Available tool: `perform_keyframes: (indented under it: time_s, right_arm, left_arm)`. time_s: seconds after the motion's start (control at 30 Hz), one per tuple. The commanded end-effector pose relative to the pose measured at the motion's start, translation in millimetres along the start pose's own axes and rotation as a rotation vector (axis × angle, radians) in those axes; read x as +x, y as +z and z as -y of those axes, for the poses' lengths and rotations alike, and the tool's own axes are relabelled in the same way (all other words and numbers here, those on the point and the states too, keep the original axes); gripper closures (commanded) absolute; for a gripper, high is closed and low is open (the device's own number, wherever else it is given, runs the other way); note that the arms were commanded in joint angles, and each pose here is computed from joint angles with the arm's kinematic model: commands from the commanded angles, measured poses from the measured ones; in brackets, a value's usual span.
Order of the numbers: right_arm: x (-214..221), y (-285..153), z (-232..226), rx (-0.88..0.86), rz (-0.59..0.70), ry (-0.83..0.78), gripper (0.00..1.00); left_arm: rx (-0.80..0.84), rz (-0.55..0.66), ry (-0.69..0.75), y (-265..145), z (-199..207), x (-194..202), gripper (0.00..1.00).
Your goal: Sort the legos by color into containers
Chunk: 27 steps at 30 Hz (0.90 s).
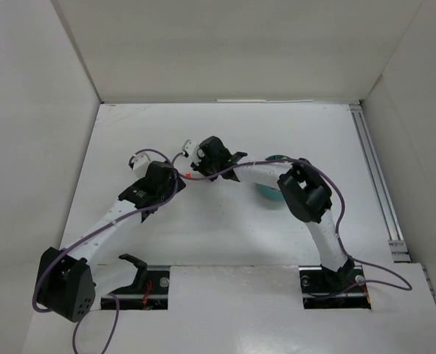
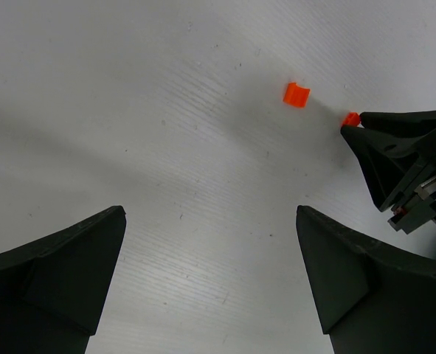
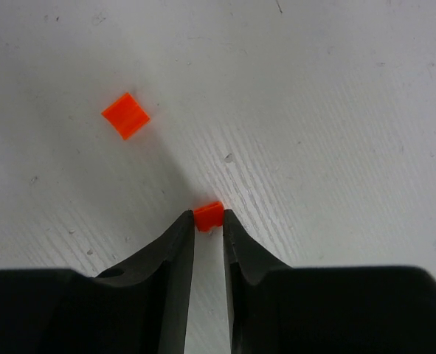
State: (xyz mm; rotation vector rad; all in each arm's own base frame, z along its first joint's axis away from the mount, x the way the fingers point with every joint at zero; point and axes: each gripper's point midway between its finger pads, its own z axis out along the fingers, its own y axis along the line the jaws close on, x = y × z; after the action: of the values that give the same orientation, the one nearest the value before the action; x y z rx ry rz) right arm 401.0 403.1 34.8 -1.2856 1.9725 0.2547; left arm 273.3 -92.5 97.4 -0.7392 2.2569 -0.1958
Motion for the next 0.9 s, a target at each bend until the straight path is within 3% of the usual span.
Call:
perform_keyframes:
  time_s: [0.0,0.2,0.57,0.87]
  right_arm:
    - [12,1,-6,0.003,-0.029,0.007,0.75]
    - [0,-12,-10,-0.001,0.012,-0.021,0.9]
    - [-61,-92,12,0.077,0.203,-0.022,0.92]
    - [-42,-181,69,0.228,0.268,0.067,0.93]
  left_arm:
    - [0.01,0.018,0.007,0,1,-2,0.0]
    - [-0.004,0.007,0.014,4,-1,1,0.0]
    - [0.035,-0.002,0.022,4,10,0,0.0]
    - [0.054,-0.024,0.05,9,15,5,0.0]
